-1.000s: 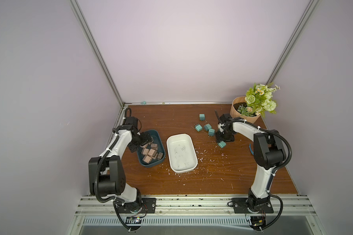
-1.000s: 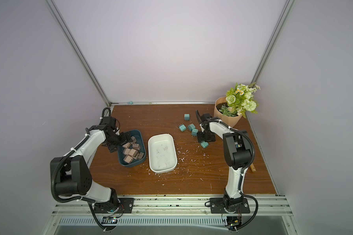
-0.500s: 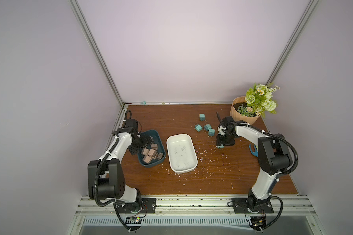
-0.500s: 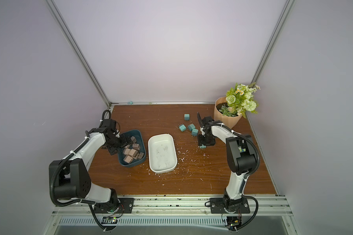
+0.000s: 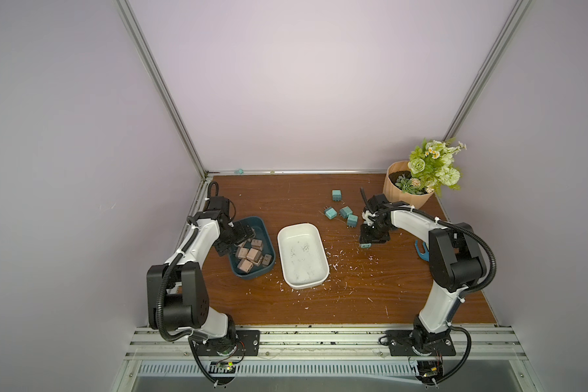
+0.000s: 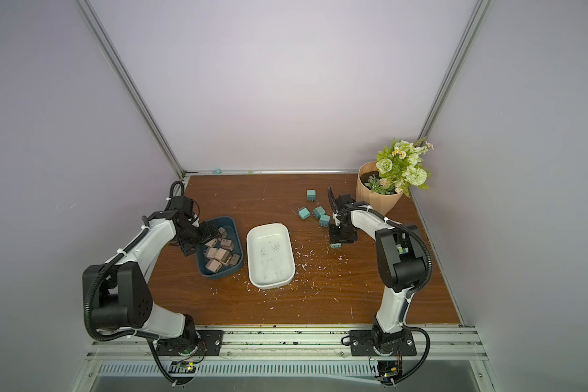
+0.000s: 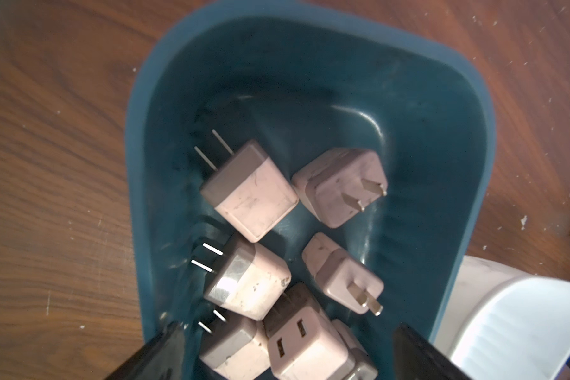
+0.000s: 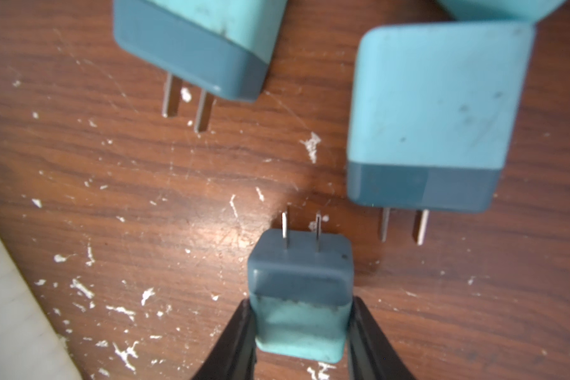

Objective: Place the plugs by color into the storage box
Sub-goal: Pick up the plug from the center of the board, then place the plug in the storage box, then pick up the plug from the center of the board.

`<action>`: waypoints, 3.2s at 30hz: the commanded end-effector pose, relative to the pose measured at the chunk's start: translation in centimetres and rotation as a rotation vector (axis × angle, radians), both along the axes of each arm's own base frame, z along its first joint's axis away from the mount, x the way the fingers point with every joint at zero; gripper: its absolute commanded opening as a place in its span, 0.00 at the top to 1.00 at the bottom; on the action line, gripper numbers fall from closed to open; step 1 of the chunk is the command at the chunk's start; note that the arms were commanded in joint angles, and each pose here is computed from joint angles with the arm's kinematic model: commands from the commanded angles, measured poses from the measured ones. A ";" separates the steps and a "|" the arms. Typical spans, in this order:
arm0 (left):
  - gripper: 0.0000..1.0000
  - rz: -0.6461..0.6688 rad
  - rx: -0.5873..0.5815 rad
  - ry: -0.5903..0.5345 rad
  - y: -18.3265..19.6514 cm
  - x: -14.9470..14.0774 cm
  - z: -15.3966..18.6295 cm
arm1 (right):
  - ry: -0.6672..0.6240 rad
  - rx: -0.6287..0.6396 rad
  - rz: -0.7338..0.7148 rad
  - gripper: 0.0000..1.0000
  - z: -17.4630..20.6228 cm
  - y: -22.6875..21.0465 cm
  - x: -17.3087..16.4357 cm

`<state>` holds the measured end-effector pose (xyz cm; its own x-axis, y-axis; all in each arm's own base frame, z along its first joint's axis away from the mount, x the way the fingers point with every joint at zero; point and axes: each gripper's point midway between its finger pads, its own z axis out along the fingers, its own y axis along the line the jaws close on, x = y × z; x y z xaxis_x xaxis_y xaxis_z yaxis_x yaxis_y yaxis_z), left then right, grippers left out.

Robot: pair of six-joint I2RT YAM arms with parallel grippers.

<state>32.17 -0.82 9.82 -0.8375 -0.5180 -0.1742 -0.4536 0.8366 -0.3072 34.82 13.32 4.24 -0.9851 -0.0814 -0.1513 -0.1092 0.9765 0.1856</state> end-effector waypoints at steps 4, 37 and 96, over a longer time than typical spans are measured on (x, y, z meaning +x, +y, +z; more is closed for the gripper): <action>0.00 0.014 0.010 -0.002 0.1 0.6 0.4 | -0.094 0.044 0.023 0.62 5.6 2.5 0.6; 0.00 0.036 0.003 -0.017 -0.1 -1.4 0.6 | -0.074 0.113 0.497 0.56 2.1 29.0 -3.7; 0.00 0.026 -0.025 -0.034 -0.6 -1.1 1.2 | -0.093 -0.157 -0.073 0.31 0.5 -2.9 9.2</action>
